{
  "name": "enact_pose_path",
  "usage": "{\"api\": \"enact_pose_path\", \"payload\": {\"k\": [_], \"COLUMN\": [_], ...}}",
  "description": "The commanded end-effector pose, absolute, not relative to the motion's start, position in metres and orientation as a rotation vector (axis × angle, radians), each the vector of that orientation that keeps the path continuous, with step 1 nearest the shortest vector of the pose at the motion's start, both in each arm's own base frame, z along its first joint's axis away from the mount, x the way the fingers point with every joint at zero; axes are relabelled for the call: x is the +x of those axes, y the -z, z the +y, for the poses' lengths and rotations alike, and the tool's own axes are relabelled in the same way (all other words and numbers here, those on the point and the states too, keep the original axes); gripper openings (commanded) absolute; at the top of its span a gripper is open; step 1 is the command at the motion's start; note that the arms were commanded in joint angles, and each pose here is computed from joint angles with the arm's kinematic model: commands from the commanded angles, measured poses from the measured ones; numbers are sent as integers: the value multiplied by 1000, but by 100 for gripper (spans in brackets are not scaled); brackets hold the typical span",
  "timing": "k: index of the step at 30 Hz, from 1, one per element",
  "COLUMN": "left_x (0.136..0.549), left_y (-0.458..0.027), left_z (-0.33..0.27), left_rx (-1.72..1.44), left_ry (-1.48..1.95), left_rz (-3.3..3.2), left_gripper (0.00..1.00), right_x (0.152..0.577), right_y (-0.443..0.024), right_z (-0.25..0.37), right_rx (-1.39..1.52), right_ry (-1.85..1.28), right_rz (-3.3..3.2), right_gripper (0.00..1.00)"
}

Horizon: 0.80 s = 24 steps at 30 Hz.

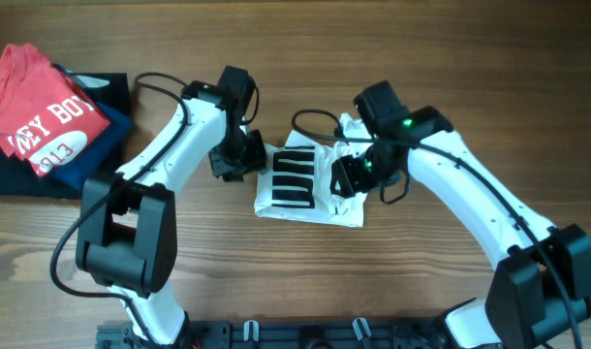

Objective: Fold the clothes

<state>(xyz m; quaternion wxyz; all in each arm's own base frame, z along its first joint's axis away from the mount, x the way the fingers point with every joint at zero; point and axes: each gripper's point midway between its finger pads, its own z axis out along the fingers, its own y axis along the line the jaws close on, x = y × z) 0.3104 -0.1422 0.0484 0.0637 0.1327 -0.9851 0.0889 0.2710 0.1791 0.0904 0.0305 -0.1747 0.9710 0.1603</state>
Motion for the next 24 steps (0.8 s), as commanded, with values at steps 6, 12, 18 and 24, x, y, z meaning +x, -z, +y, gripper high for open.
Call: {"api": "enact_pose_path", "payload": {"k": [6,12,18,24], "left_x": [283,271,259,257], "left_y": [-22,-13,-1,2], "left_z": [-160,-157,-159,-161], "left_rx": [334,336,314,300], "left_ry": [-433,-405,-392,-395], "left_rz": [-2866,-2838,-2828,-2835], "left_gripper": [42,43,42,43], "right_x": [266,264,257,259], "right_y": [-49,-32,-38,-70], "right_z": [166,132,155,169], "right_rx": [-318,-71,-247,-259], "right_ry": [-385,-111,-325,-460], "right_rz": [3044,3076,3087,3020], "right_gripper": [41,4,17,30]}}
